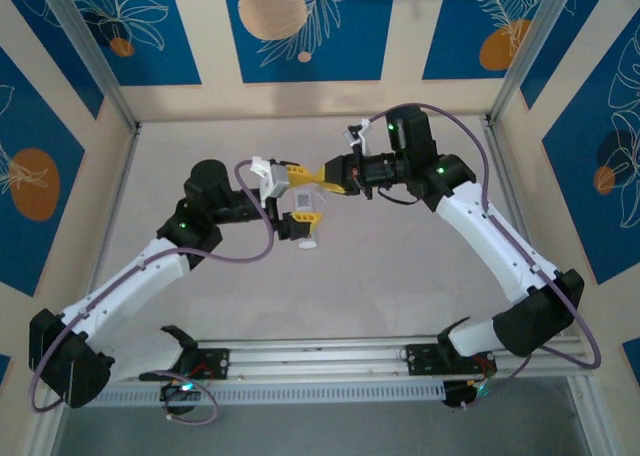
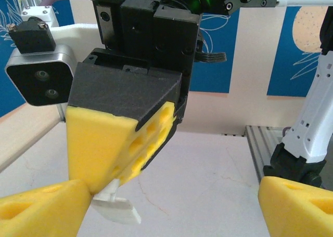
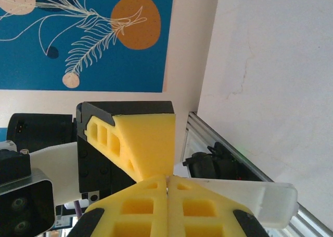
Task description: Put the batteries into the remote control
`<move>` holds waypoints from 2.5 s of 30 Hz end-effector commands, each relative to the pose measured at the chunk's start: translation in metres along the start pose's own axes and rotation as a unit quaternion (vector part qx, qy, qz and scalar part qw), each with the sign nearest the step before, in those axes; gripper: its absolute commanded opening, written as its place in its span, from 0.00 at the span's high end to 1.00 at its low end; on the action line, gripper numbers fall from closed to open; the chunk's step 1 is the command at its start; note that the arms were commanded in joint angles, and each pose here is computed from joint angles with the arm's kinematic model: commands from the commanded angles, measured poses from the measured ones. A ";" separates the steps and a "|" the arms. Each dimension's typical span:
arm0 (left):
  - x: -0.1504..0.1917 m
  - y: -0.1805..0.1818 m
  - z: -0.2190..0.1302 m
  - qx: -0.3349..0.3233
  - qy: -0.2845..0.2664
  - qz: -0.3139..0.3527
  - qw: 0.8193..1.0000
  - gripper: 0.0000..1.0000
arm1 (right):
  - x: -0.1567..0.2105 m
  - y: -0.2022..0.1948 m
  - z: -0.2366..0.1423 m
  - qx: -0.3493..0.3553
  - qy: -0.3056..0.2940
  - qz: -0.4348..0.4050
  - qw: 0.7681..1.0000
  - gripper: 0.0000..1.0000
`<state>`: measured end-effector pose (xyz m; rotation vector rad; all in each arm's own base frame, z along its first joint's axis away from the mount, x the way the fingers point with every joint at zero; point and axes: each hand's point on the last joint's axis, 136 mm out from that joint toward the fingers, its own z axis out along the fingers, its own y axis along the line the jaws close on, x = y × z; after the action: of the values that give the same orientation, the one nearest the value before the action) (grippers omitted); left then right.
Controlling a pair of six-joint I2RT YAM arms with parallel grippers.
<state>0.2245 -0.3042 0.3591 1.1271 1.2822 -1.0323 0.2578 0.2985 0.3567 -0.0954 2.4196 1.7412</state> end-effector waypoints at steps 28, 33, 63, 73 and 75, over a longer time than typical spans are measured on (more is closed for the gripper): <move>-0.029 -0.007 0.017 0.068 -0.029 -0.023 0.997 0.36 | 0.036 0.036 -0.015 -0.059 0.049 -0.026 0.997 0.95; -0.023 -0.007 0.016 0.062 -0.020 -0.027 0.998 0.47 | 0.035 0.035 -0.016 -0.058 0.048 -0.025 0.997 0.95; -0.012 0.013 0.008 -0.023 0.027 -0.049 0.998 0.83 | 0.023 0.030 -0.025 -0.061 0.020 -0.016 0.998 0.75; 0.034 0.085 -0.007 -0.242 0.148 -0.191 0.940 0.84 | -0.011 -0.018 -0.086 -0.003 -0.115 0.026 0.993 0.64; 0.060 0.106 -0.016 -0.321 0.202 -0.278 0.883 0.87 | -0.013 -0.039 -0.096 0.029 -0.145 0.048 0.988 0.64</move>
<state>0.3042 -0.2938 0.3416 0.7561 1.8349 -0.8362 0.2691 0.2125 0.3758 0.1470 2.2375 1.6946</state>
